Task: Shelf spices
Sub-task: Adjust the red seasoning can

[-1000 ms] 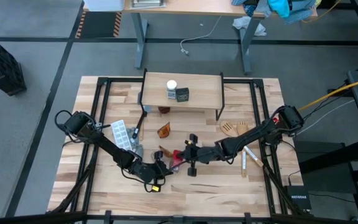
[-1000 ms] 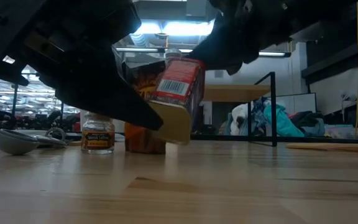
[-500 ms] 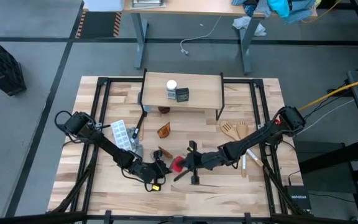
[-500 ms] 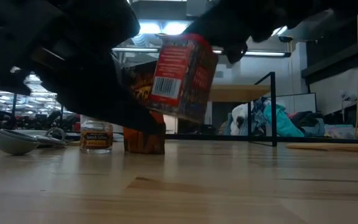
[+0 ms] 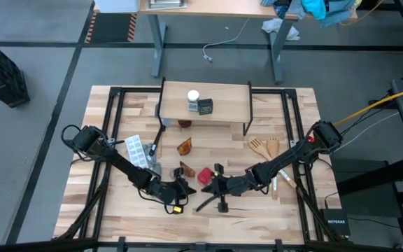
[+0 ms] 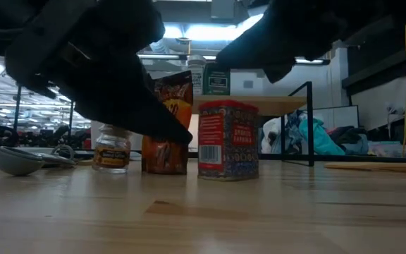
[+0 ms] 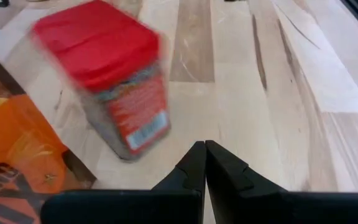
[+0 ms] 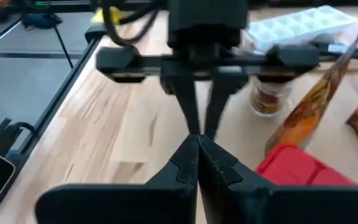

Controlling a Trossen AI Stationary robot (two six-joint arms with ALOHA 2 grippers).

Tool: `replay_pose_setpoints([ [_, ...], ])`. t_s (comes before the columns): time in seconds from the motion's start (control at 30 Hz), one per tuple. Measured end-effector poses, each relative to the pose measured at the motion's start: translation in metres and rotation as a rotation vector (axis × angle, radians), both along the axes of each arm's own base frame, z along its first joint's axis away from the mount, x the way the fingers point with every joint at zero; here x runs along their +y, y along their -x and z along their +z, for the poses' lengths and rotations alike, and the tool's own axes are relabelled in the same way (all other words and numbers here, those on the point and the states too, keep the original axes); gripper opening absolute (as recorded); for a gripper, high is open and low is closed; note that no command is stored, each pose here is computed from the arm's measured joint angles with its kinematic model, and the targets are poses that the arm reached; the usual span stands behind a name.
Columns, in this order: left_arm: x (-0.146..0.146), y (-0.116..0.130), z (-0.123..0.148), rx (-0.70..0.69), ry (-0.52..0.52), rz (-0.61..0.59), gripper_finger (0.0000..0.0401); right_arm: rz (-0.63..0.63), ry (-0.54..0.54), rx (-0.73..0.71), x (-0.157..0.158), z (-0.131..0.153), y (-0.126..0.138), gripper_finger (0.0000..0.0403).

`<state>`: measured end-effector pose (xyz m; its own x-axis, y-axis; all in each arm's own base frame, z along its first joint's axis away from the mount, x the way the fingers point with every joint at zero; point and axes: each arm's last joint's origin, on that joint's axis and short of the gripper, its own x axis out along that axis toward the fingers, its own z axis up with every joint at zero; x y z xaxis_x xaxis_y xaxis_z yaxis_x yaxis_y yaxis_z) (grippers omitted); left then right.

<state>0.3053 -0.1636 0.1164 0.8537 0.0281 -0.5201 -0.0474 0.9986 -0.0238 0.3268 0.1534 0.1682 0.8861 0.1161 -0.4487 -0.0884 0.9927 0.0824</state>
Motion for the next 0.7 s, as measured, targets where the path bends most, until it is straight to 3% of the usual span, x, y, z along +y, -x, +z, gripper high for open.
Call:
replay_pose_setpoints([
  [0.43,-0.005,0.001,0.003,-0.025,-0.020,-0.059,0.0004,-0.044,0.031,-0.019,-0.002,0.001,-0.001,0.0007],
  [0.7,-0.010,-0.008,0.016,-0.092,-0.106,-0.095,0.0004,-0.037,0.044,0.036,0.006,-0.004,0.007,0.0007],
])
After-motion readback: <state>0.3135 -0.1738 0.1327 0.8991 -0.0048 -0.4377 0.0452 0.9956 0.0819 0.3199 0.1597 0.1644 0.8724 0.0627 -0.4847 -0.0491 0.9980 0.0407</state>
